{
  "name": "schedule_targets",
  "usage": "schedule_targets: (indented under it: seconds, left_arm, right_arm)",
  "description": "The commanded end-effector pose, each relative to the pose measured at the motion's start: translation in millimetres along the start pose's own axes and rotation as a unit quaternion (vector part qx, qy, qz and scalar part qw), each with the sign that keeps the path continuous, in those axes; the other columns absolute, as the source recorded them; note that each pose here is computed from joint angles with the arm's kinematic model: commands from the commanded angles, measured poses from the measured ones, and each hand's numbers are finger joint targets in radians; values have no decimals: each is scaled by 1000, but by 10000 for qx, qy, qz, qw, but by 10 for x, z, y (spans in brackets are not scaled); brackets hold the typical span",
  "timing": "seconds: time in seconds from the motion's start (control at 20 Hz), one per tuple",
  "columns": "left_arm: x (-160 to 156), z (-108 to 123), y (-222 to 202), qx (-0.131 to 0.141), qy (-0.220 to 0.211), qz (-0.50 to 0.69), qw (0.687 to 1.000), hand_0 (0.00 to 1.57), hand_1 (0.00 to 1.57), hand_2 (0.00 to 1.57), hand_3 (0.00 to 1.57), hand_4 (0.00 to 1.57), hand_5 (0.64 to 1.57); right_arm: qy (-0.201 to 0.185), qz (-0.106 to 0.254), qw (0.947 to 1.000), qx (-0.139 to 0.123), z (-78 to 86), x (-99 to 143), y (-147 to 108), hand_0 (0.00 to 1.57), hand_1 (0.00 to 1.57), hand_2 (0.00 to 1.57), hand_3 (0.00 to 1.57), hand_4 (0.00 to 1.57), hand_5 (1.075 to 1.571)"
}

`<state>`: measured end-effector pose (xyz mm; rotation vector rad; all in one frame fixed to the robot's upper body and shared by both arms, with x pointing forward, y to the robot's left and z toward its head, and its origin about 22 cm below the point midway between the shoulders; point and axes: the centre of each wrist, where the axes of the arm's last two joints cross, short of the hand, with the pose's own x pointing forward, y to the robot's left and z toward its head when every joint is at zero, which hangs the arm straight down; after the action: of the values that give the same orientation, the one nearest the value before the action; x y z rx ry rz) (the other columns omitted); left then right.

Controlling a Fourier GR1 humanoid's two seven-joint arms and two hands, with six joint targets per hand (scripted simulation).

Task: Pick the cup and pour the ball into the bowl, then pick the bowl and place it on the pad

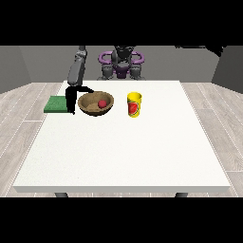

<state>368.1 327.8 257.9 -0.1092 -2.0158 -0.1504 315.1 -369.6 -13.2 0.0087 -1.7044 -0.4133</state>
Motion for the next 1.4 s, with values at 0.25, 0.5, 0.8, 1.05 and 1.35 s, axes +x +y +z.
schedule_targets:
  seconds: [0.25, 0.5, 0.8, 1.05, 1.35]
  left_arm:
    - [203, 249, 460, 122, -142, -43, 9998, 0, 0, 0, 0, 267, 1507]
    - [261, 246, 512, 287, 49, 47, 9996, 0, 0, 0, 0, 237, 1502]
    - [487, 227, 569, 74, -517, -16, 9986, 0, 0, 0, 0, 299, 1525]
    - [496, 253, 653, 127, -435, 73, 9989, 0, 0, 0, 0, 581, 1567]
    - [269, 414, 1023, 358, -139, 83, 9992, 0, 0, 0, 0, 707, 1570]
  right_arm:
    - [167, 45, 9998, 54, -32, -356, 115, 0, 0, 0, 0, 0, 1570]
    - [369, -99, 9991, 203, -139, -455, 483, 0, 0, 0, 0, 0, 1564]
    - [882, 384, 9934, -621, 44, -579, 231, 1571, 1571, 1571, 1571, 1012, 1430]
    - [864, 588, 9914, -790, 21, -448, 66, 1571, 1571, 1571, 1571, 1073, 1476]
    - [913, 915, 9872, -934, -258, 25, 88, 1571, 1571, 1571, 1571, 1065, 1517]
